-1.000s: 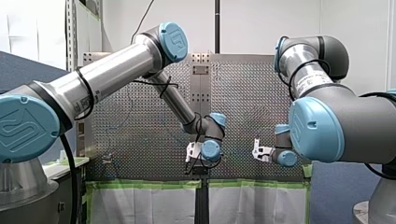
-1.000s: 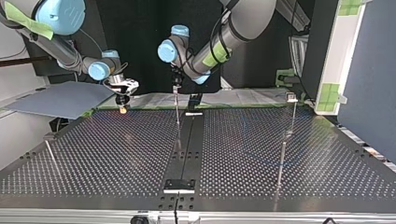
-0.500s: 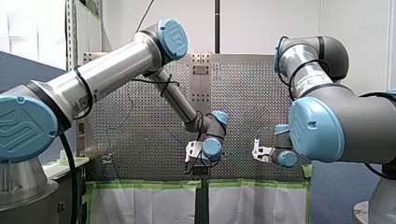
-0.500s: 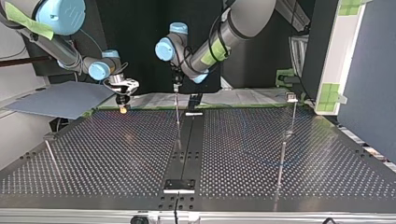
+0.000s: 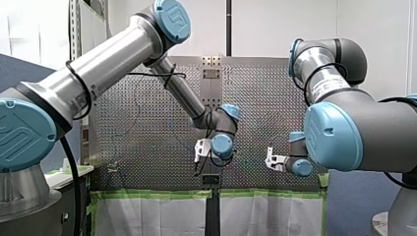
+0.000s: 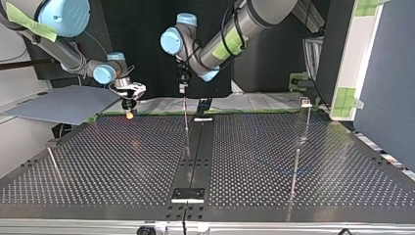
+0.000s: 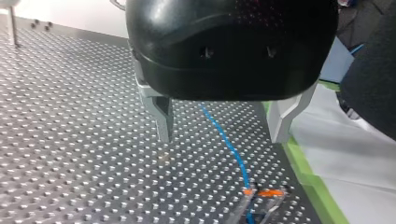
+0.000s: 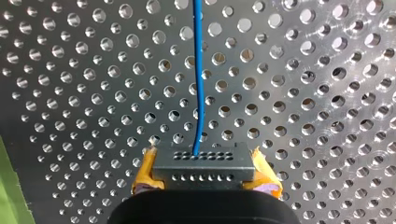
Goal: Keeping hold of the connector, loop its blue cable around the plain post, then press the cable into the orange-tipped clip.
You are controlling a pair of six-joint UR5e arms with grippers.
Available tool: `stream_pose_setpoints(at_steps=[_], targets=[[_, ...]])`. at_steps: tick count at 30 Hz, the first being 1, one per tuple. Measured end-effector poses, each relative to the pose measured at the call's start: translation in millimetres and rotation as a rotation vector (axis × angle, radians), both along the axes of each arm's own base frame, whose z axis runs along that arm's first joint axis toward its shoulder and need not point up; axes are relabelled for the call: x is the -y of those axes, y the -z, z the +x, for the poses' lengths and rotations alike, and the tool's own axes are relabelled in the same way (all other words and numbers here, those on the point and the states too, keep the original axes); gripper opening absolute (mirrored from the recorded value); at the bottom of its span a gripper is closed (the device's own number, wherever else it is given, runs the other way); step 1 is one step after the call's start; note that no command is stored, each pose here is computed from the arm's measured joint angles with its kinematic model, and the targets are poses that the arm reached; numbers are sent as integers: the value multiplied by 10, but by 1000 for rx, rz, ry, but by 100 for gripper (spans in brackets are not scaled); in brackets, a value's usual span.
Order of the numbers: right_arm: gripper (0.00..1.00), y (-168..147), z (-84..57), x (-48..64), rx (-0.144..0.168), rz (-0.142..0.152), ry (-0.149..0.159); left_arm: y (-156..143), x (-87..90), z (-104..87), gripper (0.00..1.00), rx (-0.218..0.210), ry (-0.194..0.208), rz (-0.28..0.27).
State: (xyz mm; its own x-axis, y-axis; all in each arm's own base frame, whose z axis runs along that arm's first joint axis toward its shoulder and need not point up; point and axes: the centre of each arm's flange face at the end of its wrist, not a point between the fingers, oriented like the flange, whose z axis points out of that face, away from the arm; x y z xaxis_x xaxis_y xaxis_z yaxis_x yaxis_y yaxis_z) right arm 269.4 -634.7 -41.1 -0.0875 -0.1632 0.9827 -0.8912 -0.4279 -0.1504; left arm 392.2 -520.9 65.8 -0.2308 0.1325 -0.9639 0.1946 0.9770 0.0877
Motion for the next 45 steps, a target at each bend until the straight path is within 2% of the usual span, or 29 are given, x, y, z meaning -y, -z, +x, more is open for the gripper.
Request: stream_pose_setpoints(at_steps=[11,20,27,33,38,45], targets=[[0,2,13,-7,0,1,-2,-361,-156,-85,100,63,9,-104],[0,4,10,-8,2,4,-1,-639,-317,-170,100,108,-4,-228],[0,5,17,-13,1,5,-3,-864,-442,-247,100,139,18,-350],[0,2,12,-10,-1,5,1,-1038,-560,-333,100,172,23,-422],[0,7,-9,-8,-5,10,4,-1167,-660,-426,100,200,26,-456],[0,8,25,-26,-9,11,0,-1287,-824,-595,100,207,25,-463]])
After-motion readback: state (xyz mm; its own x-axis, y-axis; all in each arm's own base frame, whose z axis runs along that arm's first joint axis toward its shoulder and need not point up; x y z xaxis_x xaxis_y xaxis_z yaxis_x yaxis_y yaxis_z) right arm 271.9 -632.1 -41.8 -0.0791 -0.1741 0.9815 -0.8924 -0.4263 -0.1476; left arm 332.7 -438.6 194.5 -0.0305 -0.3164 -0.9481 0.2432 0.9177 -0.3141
